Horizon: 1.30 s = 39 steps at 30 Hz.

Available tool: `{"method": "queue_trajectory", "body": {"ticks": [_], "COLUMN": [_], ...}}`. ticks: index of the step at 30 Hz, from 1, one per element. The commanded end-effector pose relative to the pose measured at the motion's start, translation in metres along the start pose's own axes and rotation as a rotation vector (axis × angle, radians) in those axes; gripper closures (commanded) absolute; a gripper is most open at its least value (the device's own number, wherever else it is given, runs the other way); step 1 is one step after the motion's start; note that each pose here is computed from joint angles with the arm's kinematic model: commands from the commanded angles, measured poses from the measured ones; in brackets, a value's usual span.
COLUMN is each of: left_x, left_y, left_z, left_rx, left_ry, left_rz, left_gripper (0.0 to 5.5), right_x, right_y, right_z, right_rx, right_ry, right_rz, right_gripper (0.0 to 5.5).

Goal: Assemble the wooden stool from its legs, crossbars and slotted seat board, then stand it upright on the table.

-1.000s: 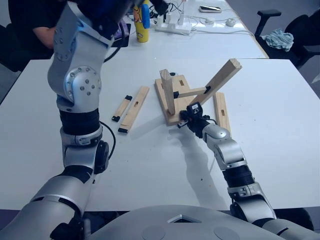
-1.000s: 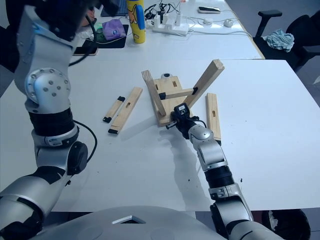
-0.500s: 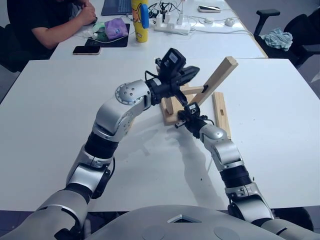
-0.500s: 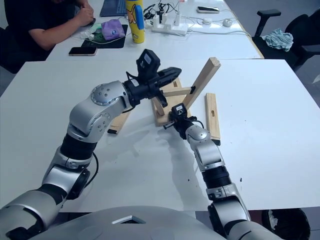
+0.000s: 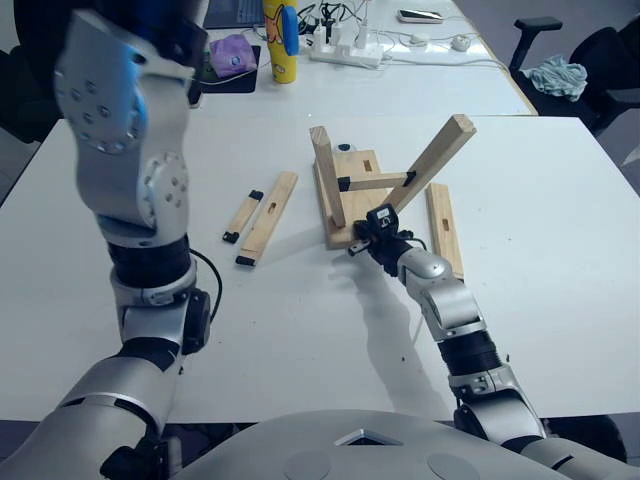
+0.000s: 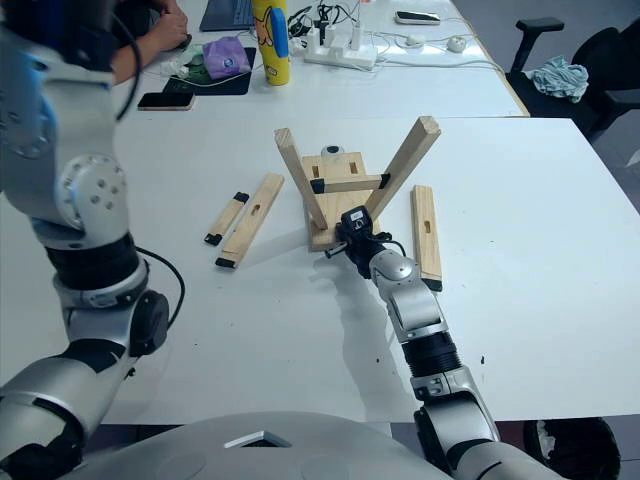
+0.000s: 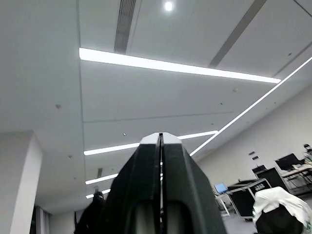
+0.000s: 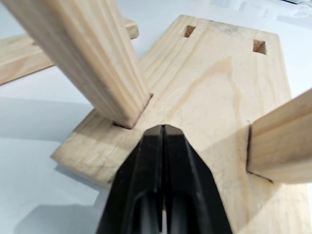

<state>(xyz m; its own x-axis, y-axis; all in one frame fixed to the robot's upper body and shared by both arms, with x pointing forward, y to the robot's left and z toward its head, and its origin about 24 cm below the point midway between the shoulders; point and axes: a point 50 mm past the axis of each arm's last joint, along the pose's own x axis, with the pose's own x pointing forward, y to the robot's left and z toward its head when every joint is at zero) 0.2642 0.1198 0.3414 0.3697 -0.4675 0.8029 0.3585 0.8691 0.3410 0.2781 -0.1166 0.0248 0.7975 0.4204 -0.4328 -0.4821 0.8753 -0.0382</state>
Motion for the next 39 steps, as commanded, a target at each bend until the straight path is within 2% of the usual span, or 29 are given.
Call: {"method": "queue_trajectory", "body": {"ticks": [1, 3, 4, 6, 7, 8, 10, 11, 12, 15, 17, 21, 25, 30, 32, 35, 39], "left_x": [0.003, -0.009, -0.022, -0.070, -0.102, -0.131, -0.162, -0.164, -0.155, -0.105, -0.083, -0.072, -0.077, -0.121, -0.143, -0.166, -0.182], "left_y": [-0.009, -0.023, -0.034, -0.072, -0.091, -0.104, -0.113, -0.113, -0.106, -0.067, -0.049, -0.039, -0.027, -0.037, -0.044, -0.059, -0.090], "left_z": [-0.018, -0.046, -0.074, -0.135, -0.154, -0.163, -0.165, -0.163, -0.161, -0.147, -0.133, -0.120, -0.093, -0.086, -0.085, -0.085, -0.087], "left_rx": [-0.112, -0.235, -0.320, -0.464, -0.504, -0.562, -0.553, -0.529, -0.475, -0.225, -0.117, -0.024, 0.071, 0.066, 0.028, -0.078, -0.262], "left_ry": [0.071, 0.196, 0.348, 0.792, 1.011, 1.179, 1.320, 1.327, 1.274, 0.995, 0.848, 0.726, 0.577, 0.672, 0.753, 0.864, 1.001], "left_rz": [-0.018, -0.030, -0.031, -0.133, -0.190, -0.234, -0.256, -0.282, -0.249, -0.061, 0.043, 0.121, 0.238, 0.295, 0.328, 0.346, 0.284], "left_gripper": [5.49, 5.49, 5.49, 5.49, 5.49, 5.49, 5.49, 5.49, 5.49, 5.49, 5.49, 5.49, 5.49, 5.49, 5.49, 5.49, 5.49], "right_x": [-0.011, -0.011, -0.010, -0.009, -0.009, -0.009, -0.008, -0.008, -0.009, -0.010, -0.009, -0.005, -0.002, -0.022, -0.035, -0.059, -0.080], "right_y": [0.012, 0.013, 0.014, 0.016, 0.017, 0.017, 0.017, 0.017, 0.016, 0.016, 0.018, 0.019, 0.006, 0.006, 0.011, 0.011, -0.005], "right_z": [-0.080, -0.080, -0.079, -0.077, -0.077, -0.076, -0.074, -0.074, -0.075, -0.078, -0.079, -0.070, -0.023, 0.025, 0.038, 0.039, 0.015], "right_rx": [0.076, 0.074, 0.071, 0.071, 0.072, 0.072, 0.070, 0.070, 0.073, 0.089, 0.092, 0.085, 0.113, 0.089, 0.056, 0.000, -0.020], "right_ry": [0.364, 0.363, 0.362, 0.357, 0.355, 0.353, 0.351, 0.350, 0.350, 0.352, 0.351, 0.294, -0.055, -0.414, -0.474, -0.468, -0.332], "right_rz": [0.038, 0.042, 0.047, 0.054, 0.054, 0.055, 0.054, 0.053, 0.048, 0.030, 0.033, 0.028, -0.044, 0.022, 0.083, 0.148, 0.156], "right_gripper": [5.50, 5.50, 5.50, 5.50, 5.50, 5.50, 5.50, 5.50, 5.50, 5.50, 5.50, 5.50, 5.50, 5.50, 5.50, 5.50, 5.50]}}
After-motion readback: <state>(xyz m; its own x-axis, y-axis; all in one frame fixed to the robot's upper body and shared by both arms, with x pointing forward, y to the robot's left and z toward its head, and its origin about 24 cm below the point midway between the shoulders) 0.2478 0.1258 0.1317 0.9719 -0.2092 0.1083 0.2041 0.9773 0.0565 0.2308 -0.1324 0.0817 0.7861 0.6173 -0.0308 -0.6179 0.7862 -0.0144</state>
